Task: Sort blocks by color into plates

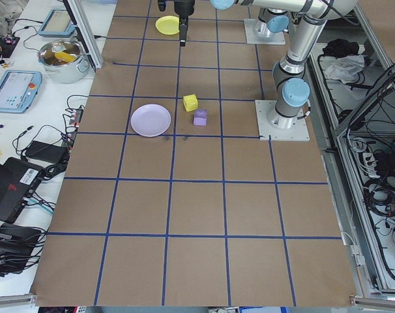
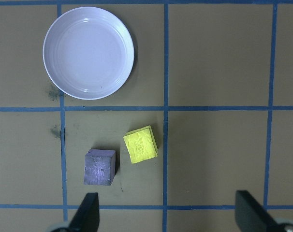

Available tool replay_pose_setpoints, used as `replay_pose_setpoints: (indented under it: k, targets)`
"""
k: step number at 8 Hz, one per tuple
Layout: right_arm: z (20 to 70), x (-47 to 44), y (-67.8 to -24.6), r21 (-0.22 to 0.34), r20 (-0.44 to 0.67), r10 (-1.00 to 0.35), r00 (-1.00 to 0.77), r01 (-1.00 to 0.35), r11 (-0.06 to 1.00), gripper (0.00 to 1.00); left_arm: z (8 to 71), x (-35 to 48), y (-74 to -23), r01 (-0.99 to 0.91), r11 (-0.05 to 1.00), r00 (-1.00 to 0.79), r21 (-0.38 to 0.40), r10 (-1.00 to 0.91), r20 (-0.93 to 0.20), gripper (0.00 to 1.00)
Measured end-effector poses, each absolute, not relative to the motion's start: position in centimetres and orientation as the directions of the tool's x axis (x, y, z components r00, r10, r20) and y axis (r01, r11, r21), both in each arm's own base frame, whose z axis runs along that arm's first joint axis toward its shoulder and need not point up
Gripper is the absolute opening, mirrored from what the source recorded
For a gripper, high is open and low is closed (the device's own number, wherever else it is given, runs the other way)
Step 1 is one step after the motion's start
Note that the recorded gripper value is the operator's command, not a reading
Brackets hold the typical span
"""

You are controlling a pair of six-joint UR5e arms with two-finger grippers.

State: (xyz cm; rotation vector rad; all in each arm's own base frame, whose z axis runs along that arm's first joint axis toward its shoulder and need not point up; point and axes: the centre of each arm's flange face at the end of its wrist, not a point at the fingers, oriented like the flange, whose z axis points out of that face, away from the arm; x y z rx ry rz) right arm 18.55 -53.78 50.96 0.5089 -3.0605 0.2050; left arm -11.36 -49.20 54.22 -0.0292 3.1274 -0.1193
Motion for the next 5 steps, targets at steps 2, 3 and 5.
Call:
replay_pose_setpoints:
  k: [2, 3, 5]
  targets:
    - [51.0, 18.5, -54.0, -0.139, 0.060, -0.318, -0.946, -0.323, 0.936, 1.00, 53.7, -11.1, -49.2, -0.016, 0.998, -1.000, -0.067, -0.017, -0.012, 1.00]
    - [50.9, 18.5, -54.0, -0.135, 0.060, -0.317, -0.947, -0.322, 0.937, 1.00, 53.5, -10.6, -49.4, 0.002, 0.998, -1.000, -0.059, 0.001, -0.015, 1.00]
    - [50.2, 18.5, -53.8, -0.120, 0.051, -0.316, -0.947, -0.320, 0.940, 1.00, 52.2, -8.3, -49.7, -0.004, 1.000, -1.000, -0.017, -0.004, -0.021, 1.00]
